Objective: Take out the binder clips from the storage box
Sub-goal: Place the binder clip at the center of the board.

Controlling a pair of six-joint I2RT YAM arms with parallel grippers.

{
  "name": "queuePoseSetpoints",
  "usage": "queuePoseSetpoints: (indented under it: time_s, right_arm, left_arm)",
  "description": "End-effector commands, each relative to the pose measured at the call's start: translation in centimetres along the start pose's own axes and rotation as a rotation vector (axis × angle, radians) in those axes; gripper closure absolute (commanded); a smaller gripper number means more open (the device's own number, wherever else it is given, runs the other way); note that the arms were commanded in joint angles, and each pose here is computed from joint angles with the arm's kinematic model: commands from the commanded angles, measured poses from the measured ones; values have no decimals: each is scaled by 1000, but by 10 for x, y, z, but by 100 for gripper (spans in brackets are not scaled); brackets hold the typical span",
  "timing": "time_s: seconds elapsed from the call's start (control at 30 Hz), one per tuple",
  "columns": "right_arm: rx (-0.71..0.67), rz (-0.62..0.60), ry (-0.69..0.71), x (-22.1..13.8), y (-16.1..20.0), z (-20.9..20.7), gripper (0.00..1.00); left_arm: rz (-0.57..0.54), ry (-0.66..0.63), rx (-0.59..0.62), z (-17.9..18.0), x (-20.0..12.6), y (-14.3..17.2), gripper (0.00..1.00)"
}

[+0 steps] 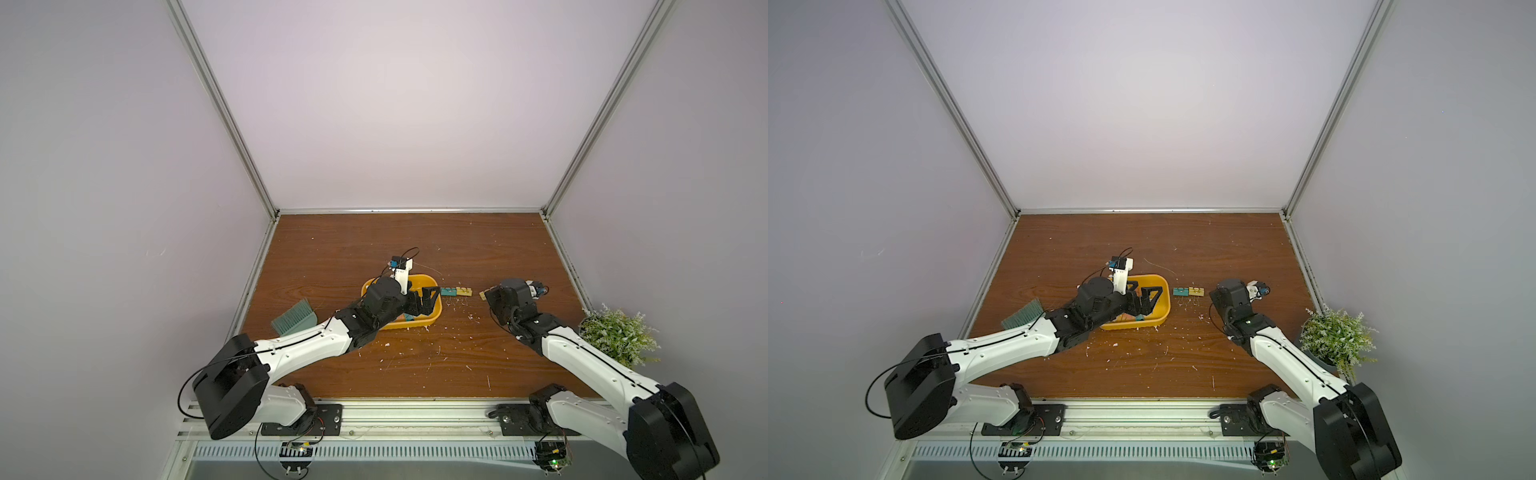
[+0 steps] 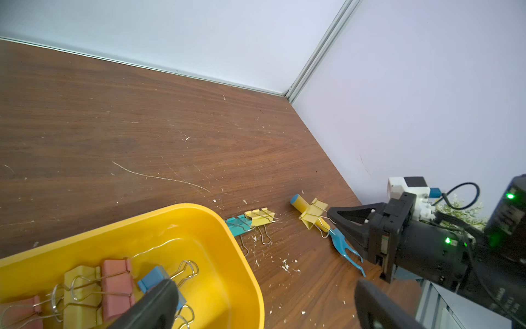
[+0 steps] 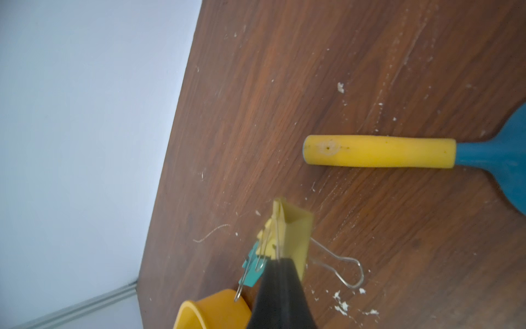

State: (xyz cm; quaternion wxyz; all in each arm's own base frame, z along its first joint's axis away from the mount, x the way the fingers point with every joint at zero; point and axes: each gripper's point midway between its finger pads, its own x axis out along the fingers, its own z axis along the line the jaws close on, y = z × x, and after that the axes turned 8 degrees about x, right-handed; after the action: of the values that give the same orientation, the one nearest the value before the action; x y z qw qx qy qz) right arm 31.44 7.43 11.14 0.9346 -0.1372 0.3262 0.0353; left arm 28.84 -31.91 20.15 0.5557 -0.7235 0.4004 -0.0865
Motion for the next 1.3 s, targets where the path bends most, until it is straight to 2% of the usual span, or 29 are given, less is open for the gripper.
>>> queuePoseSetpoints:
  time_s: [0.0, 0.57, 0.87, 0.9, 1.03, 1.13, 1.27]
  right_arm:
    - [164, -80, -35, 8, -12, 5, 100]
    - [279, -42, 90, 56, 12, -3, 100]
    - [338, -59, 111, 66, 14, -7, 98]
    - [337, -49, 110, 66, 15, -6, 97]
    - [288, -1, 87, 61, 20, -2, 78]
    - [232, 10, 66, 51, 18, -2, 68]
    - [143, 19, 42, 35, 13, -6, 64]
  left_arm:
    - [-41, -5, 42, -5, 2, -13, 0]
    - [-71, -40, 84, 1, 0, -18, 0]
    - [-79, -52, 83, 5, 0, -22, 0]
    - [-84, -52, 83, 4, 0, -23, 0]
    - [-96, -53, 84, 6, -1, -29, 0]
    - [-112, -41, 97, 5, -2, -35, 0]
    - [-135, -16, 137, 2, -5, -51, 0]
